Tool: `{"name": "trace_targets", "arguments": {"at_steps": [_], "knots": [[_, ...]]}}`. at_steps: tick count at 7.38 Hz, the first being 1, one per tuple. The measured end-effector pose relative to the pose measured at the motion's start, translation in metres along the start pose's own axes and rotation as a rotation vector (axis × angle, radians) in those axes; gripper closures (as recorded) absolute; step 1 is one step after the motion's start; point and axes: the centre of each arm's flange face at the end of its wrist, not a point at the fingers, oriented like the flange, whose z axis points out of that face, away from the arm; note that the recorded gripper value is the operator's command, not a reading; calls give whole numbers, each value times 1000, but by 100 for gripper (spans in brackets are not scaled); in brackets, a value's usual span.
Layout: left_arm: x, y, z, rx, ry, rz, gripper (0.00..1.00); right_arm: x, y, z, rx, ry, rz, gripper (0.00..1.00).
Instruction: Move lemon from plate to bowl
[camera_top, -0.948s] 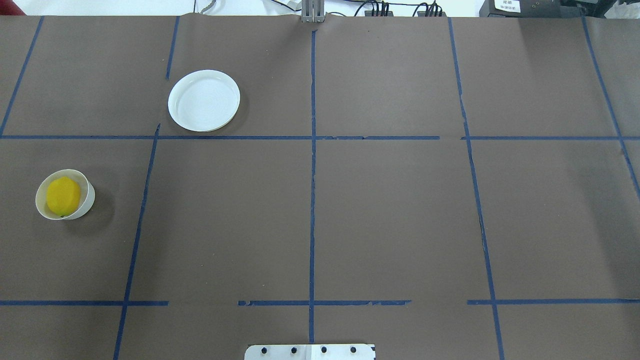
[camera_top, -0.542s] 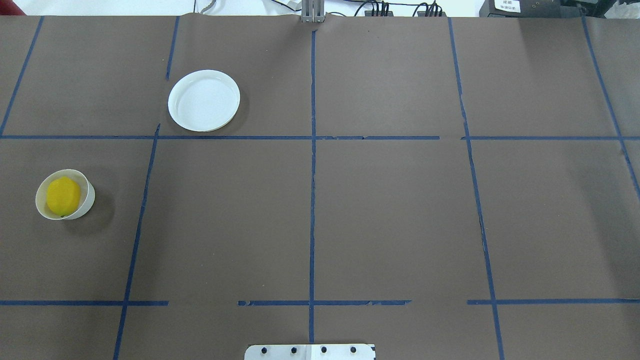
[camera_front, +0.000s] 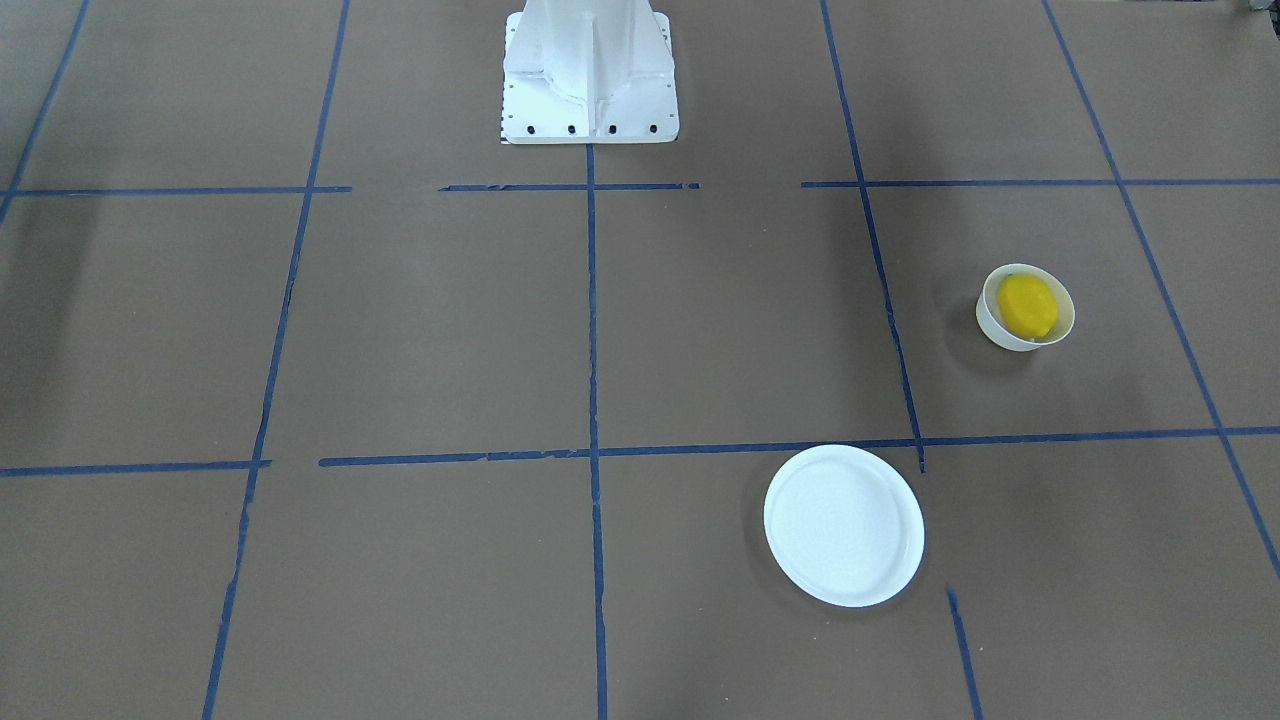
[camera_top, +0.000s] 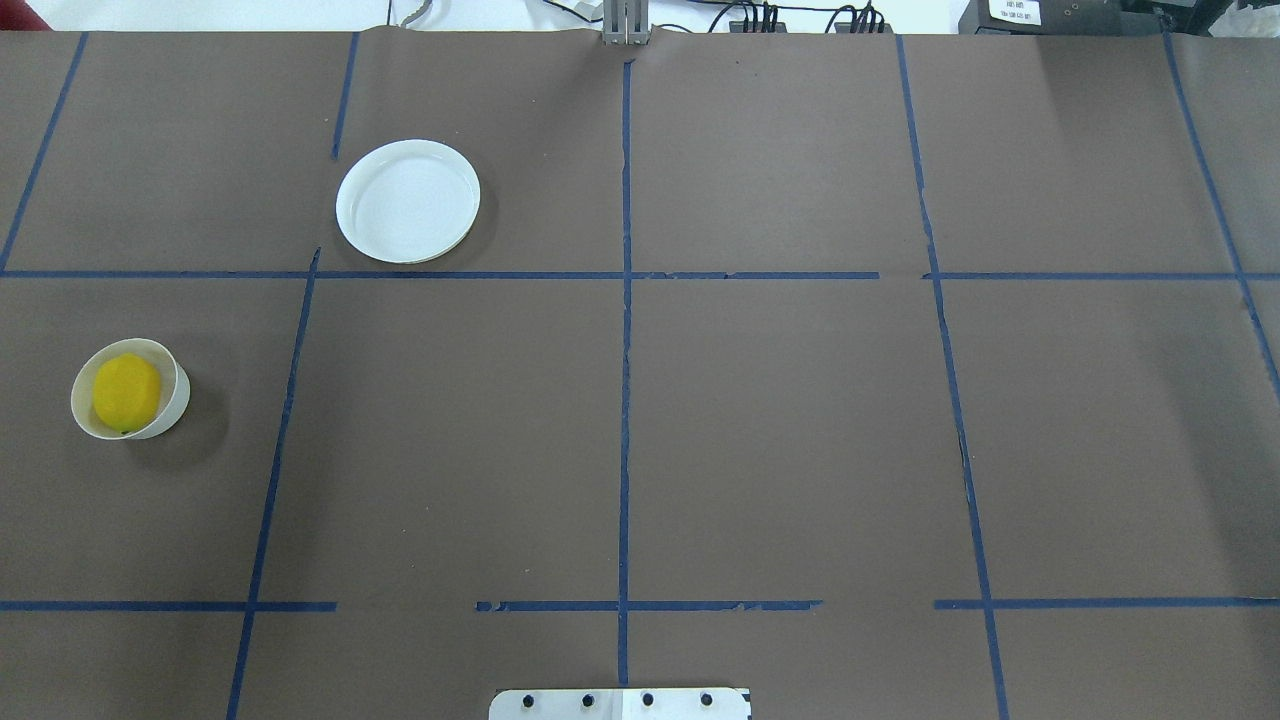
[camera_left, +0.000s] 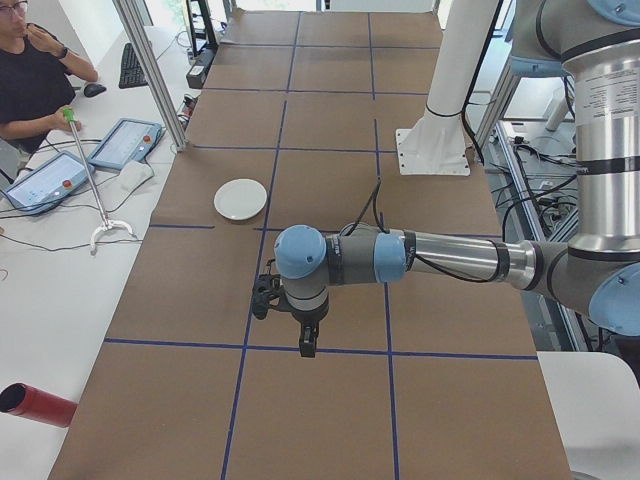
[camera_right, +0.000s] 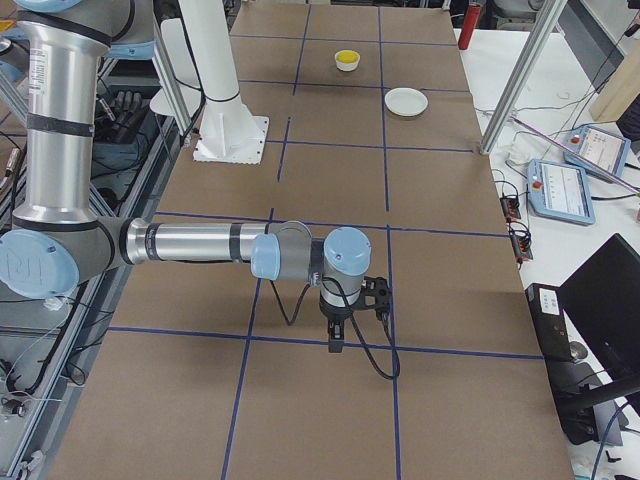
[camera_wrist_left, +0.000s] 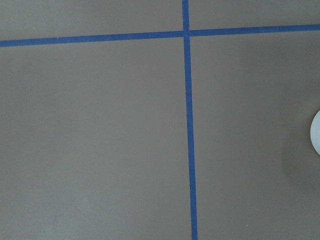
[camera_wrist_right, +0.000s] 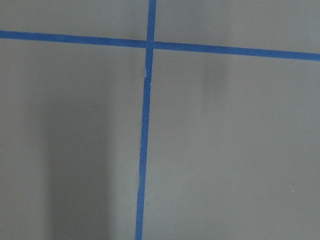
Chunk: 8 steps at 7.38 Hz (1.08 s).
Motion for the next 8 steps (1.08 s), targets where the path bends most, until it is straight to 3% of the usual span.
{"name": "trace_targets", "arguments": {"at_steps": [8], "knots": [[-5,-25,0,0,-4,5,0,0,0,0,0,0,0,0]]}}
